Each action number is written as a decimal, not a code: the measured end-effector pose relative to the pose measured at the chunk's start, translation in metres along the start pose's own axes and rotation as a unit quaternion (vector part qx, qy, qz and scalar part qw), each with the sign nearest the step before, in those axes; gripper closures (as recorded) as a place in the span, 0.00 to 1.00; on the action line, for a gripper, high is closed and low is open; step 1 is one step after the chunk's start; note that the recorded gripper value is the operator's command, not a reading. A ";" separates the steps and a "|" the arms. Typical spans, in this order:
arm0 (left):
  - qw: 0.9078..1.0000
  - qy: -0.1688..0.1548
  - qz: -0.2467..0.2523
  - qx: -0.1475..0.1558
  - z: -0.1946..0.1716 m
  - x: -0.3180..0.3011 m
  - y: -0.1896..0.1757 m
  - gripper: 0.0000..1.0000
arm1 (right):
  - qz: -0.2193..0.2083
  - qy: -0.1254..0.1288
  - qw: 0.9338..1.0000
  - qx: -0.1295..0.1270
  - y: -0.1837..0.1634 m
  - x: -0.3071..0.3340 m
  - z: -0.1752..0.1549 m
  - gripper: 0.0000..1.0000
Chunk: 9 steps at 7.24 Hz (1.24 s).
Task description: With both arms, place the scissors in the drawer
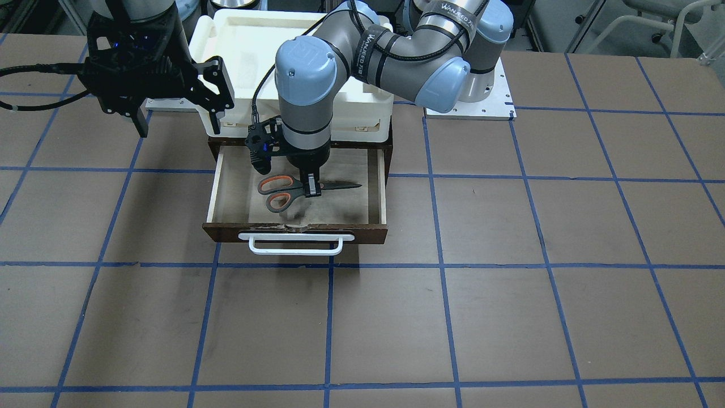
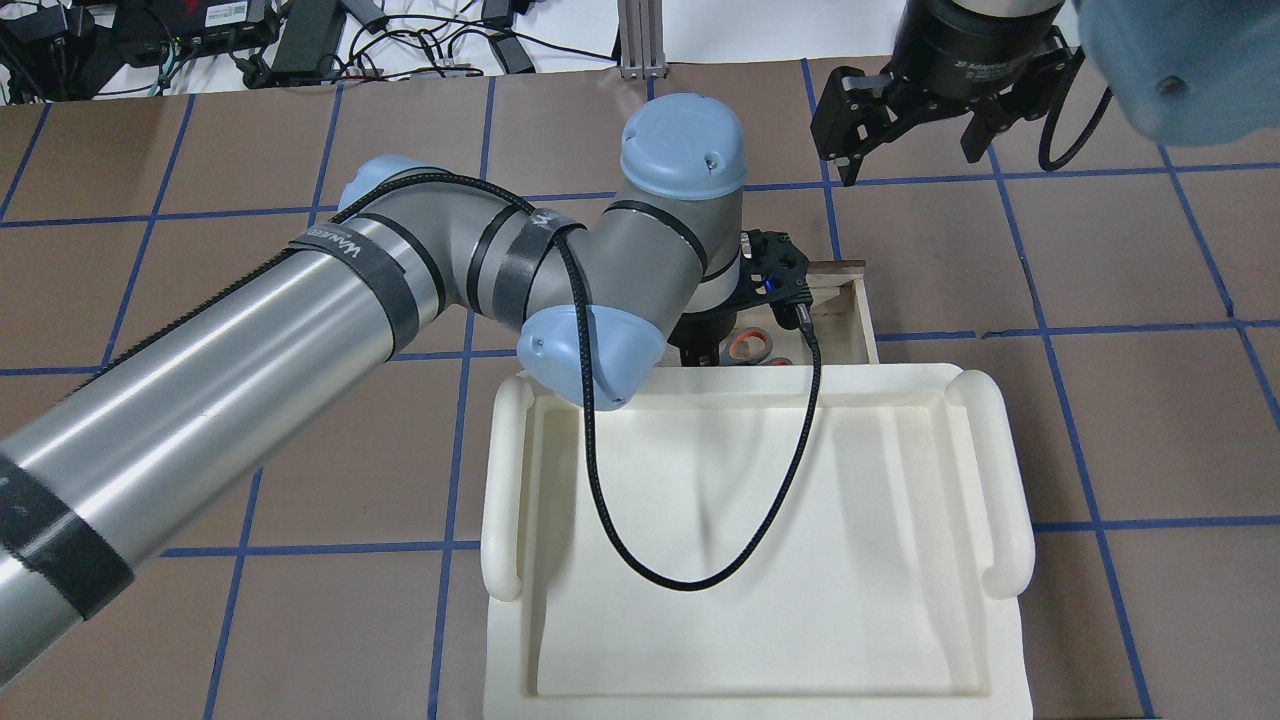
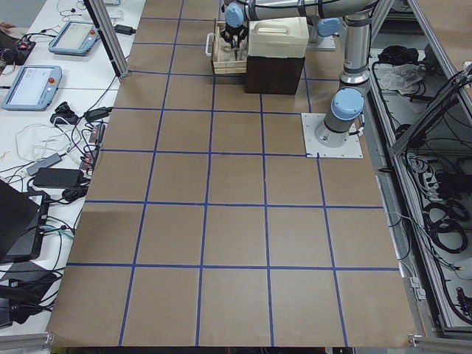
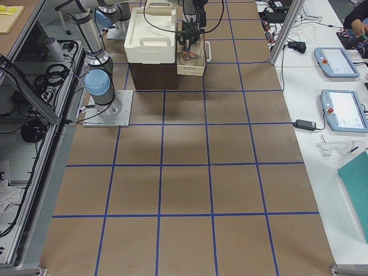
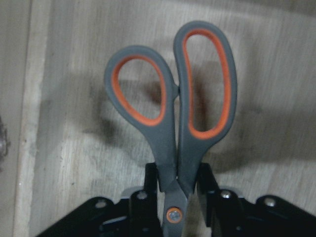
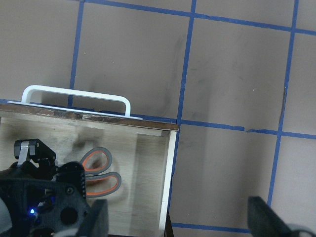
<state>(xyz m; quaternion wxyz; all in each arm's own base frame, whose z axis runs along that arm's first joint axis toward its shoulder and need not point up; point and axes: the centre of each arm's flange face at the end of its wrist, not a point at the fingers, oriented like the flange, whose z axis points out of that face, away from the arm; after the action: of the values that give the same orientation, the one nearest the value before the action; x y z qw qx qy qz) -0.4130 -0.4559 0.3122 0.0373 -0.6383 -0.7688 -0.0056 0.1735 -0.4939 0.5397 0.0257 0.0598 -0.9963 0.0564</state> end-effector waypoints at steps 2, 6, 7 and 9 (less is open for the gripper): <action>1.000 -0.008 0.002 0.007 -0.013 0.002 0.002 0.26 | 0.021 0.001 1.000 -0.007 -0.005 0.023 0.014 0.00; 0.997 -0.041 -0.049 0.030 -0.078 -0.047 0.049 0.33 | 0.029 0.002 1.000 -0.010 -0.003 0.028 0.030 0.00; 0.995 -0.046 -0.083 0.033 -0.109 -0.070 0.080 0.31 | 0.028 0.003 1.000 -0.014 -0.001 0.028 0.034 0.00; 0.986 -0.056 -0.151 0.039 -0.163 -0.102 0.148 0.31 | 0.030 0.003 0.999 -0.016 -0.002 0.032 0.040 0.00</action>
<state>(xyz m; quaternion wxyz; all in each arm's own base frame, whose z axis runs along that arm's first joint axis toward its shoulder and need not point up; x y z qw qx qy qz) -0.2404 -0.5380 0.4625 0.0173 -0.5124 -0.8568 0.0544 0.1403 -0.5038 0.5018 0.0277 0.0292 -0.9983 0.0413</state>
